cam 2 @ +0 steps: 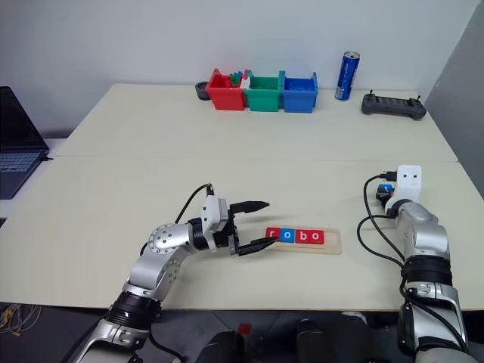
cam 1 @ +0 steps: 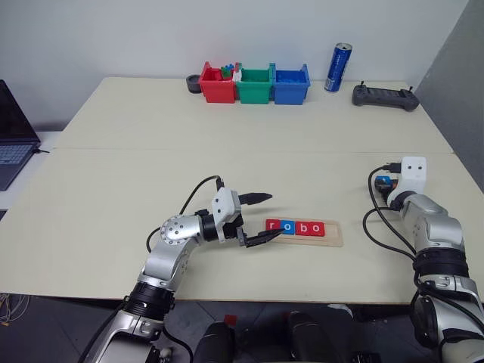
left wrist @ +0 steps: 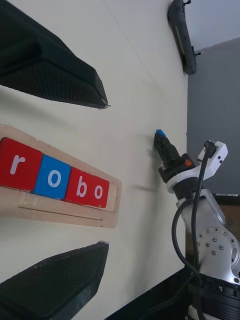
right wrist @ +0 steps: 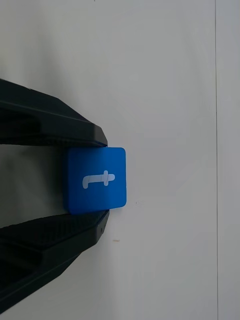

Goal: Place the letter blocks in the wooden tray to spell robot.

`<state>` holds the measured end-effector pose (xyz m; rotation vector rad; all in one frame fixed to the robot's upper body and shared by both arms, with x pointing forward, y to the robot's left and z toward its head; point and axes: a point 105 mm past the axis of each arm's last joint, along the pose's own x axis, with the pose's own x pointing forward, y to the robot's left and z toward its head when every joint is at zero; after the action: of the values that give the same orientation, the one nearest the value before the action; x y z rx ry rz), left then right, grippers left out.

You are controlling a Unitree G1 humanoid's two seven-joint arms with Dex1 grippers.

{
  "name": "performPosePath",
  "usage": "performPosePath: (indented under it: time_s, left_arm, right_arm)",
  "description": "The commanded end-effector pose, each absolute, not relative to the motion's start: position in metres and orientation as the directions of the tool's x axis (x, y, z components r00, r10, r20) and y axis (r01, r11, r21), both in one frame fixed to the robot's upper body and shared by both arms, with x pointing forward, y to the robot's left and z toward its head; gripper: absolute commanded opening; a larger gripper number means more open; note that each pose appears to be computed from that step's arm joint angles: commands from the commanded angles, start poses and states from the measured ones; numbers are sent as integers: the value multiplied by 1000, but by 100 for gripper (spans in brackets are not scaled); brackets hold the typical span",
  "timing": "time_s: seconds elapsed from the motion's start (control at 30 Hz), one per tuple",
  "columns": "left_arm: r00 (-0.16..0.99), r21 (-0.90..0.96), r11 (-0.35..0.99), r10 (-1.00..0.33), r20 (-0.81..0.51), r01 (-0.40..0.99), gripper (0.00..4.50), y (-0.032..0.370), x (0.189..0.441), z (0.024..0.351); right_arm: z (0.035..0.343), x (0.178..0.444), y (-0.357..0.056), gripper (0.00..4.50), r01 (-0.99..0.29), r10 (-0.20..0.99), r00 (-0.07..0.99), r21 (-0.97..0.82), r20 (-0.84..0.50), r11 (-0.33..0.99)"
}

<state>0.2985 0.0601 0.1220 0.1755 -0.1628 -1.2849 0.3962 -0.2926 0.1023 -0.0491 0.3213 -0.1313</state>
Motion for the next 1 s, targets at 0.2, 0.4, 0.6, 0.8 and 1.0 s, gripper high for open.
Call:
performPosePath:
  time_s: [0.2, 0.4, 0.6, 0.8, 1.0]
  left_arm:
    - [263, 244, 269, -963, 59, 932, 450, 59, 295, 132]
    - [257, 236, 263, -965, 58, 935, 450, 58, 293, 129]
    - [247, 227, 254, -967, 60, 940, 450, 55, 291, 127]
    - [241, 226, 249, -968, 67, 942, 450, 53, 291, 128]
    - [238, 225, 248, -969, 72, 942, 450, 51, 293, 129]
  right_arm:
    - [134, 378, -286, 145, 70, -96, 959, -107, -267, 992]
    - [147, 342, -280, 145, 11, -52, 952, -135, -303, 991]
    - [142, 303, -265, 145, -22, -28, 927, -130, -373, 991]
    - [134, 283, -260, 145, 1, -48, 909, -112, -413, 994]
    - [110, 272, -256, 145, 13, -59, 879, -99, -474, 995]
